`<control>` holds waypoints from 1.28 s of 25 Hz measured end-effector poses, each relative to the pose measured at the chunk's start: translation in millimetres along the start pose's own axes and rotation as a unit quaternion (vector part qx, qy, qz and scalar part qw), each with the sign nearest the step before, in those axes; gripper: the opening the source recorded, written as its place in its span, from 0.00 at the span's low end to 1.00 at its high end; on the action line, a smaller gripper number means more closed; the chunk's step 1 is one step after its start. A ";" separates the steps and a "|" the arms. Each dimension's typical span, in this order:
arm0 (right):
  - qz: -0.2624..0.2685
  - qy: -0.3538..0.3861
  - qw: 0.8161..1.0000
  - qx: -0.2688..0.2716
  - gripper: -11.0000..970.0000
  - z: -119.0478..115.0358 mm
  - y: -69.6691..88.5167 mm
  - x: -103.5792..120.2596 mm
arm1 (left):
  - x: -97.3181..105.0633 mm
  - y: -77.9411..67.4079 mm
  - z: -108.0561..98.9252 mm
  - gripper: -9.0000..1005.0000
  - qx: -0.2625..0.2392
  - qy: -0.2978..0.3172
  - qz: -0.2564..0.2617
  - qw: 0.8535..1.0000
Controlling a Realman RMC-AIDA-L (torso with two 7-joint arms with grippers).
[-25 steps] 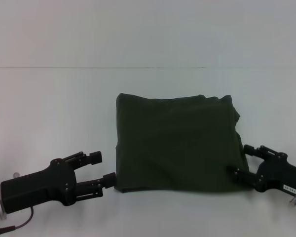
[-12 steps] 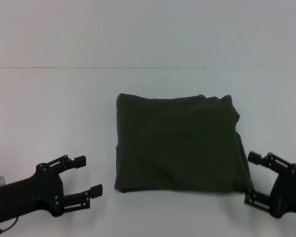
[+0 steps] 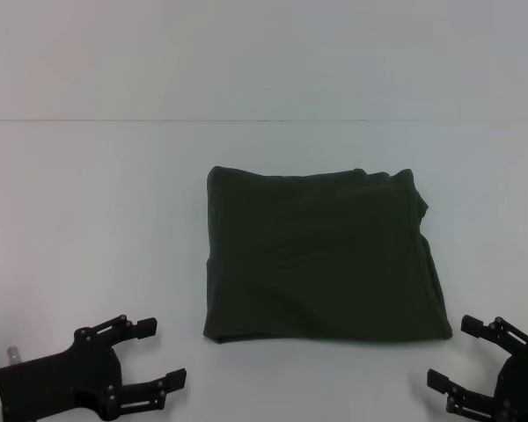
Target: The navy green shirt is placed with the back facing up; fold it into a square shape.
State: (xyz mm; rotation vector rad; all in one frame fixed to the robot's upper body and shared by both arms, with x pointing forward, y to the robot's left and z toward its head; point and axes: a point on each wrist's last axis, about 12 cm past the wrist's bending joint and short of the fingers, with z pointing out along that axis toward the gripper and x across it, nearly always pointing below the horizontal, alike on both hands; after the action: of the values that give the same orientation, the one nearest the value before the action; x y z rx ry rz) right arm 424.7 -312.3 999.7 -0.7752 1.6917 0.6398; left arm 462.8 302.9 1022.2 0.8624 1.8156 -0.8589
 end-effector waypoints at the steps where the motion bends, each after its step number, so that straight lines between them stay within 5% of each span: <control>1: -0.001 0.002 1.000 0.001 0.98 1.0 -1.0 -0.1 | 0.4 0.1 0.6 0.88 -0.001 0.001 -0.001 1.000; 32: -0.002 0.006 1.000 -0.005 0.98 10.5 -2.8 -1.5 | 0.4 -1.3 -1.4 0.88 -0.019 -0.030 -0.020 0.999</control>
State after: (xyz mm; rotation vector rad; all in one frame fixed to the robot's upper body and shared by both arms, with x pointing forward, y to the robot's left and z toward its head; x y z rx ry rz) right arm 433.6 -306.0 998.6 -0.7915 1.6979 0.6431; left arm 461.0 303.5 1022.6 0.7717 1.7970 -0.8634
